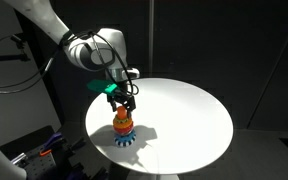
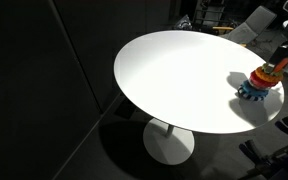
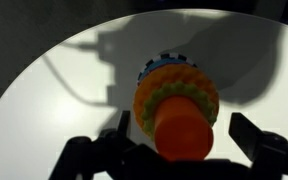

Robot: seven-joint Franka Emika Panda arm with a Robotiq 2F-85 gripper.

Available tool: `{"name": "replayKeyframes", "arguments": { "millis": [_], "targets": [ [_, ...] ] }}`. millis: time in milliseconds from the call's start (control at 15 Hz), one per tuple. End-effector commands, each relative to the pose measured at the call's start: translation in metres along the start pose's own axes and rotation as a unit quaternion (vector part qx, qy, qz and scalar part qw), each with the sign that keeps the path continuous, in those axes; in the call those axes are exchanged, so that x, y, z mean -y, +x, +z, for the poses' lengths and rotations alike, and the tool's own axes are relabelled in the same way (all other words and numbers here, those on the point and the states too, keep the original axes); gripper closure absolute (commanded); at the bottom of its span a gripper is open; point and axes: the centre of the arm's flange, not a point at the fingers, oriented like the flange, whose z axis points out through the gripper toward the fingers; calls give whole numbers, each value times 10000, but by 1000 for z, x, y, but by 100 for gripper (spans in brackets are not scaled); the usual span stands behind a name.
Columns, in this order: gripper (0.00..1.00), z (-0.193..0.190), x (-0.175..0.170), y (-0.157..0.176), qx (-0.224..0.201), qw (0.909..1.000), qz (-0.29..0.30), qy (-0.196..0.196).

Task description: Remove the light green ring from the rings stacking stand and put it on the table

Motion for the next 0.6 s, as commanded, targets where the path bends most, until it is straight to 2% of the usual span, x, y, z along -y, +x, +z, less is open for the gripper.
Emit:
{"name": "replayKeyframes", "arguments": {
  "millis": [0, 333, 400, 533],
  "targets": [
    [0, 4, -2, 6, -75, 9999, 68, -88],
    [0, 11, 0, 9, -68, 9999, 52, -77],
    [18, 12, 0, 8, -64, 9999, 51, -78],
    [34, 13, 1, 8, -51, 10000, 48, -70]
  ]
}}
